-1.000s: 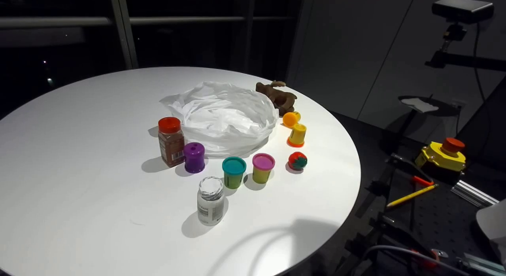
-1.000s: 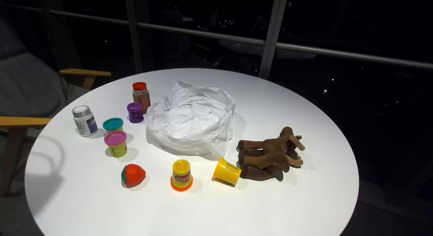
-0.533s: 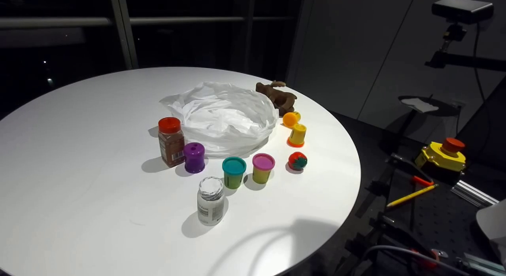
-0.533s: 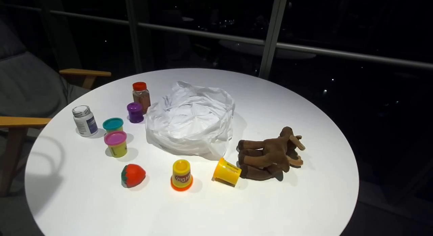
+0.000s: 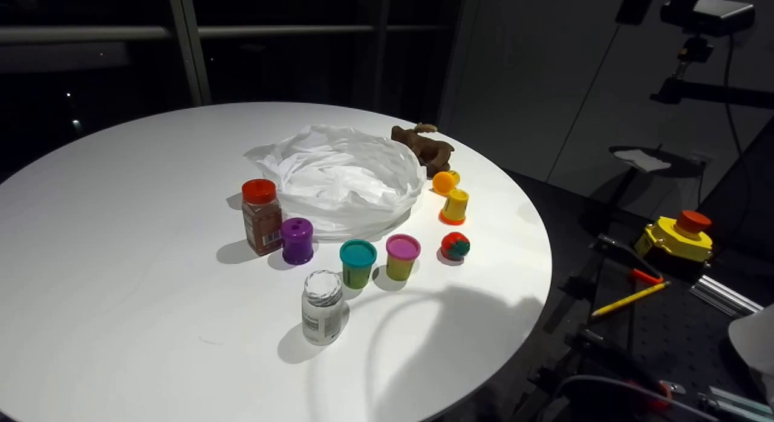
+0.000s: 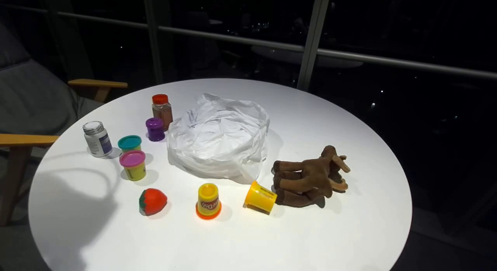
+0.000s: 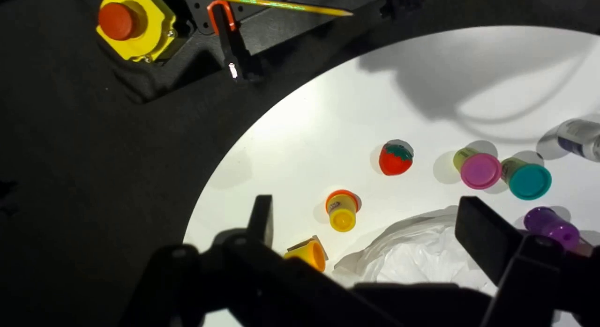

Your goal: Pick up the objects from the table and put them on the plastic

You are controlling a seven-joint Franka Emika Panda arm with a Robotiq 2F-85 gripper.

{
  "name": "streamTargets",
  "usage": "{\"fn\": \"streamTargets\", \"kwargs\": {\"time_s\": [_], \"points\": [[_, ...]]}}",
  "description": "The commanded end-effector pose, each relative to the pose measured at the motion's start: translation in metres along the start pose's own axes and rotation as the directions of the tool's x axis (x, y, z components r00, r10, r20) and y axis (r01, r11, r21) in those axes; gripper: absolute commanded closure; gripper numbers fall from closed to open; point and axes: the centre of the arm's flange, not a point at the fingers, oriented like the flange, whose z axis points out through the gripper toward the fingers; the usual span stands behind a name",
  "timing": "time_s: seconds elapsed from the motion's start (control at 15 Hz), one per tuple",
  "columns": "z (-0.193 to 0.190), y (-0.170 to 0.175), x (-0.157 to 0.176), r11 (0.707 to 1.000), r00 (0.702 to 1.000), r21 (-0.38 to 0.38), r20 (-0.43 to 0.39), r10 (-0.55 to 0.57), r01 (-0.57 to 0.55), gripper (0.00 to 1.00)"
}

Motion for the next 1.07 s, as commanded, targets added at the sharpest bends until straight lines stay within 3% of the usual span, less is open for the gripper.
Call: {"fn": "streamTargets", "kwargs": {"time_s": [0.0,0.2,0.6,1.0], "points": [[0.046,-0.015,0.047,0.984,0.988,0.088,0.050,0.149,-0.153,0.00],[0.089,-0.023,0.069,0.947,0.956,0.133,0.082,0.282,-0.291,0.00],[0.167,-0.024,0.113,0.874,0.880,0.119,0.126,0.457,-0.471,0.00],[0.226,0.000,0.167,0.769,0.769,0.081,0.174,0.615,-0.634,0.00]]}}
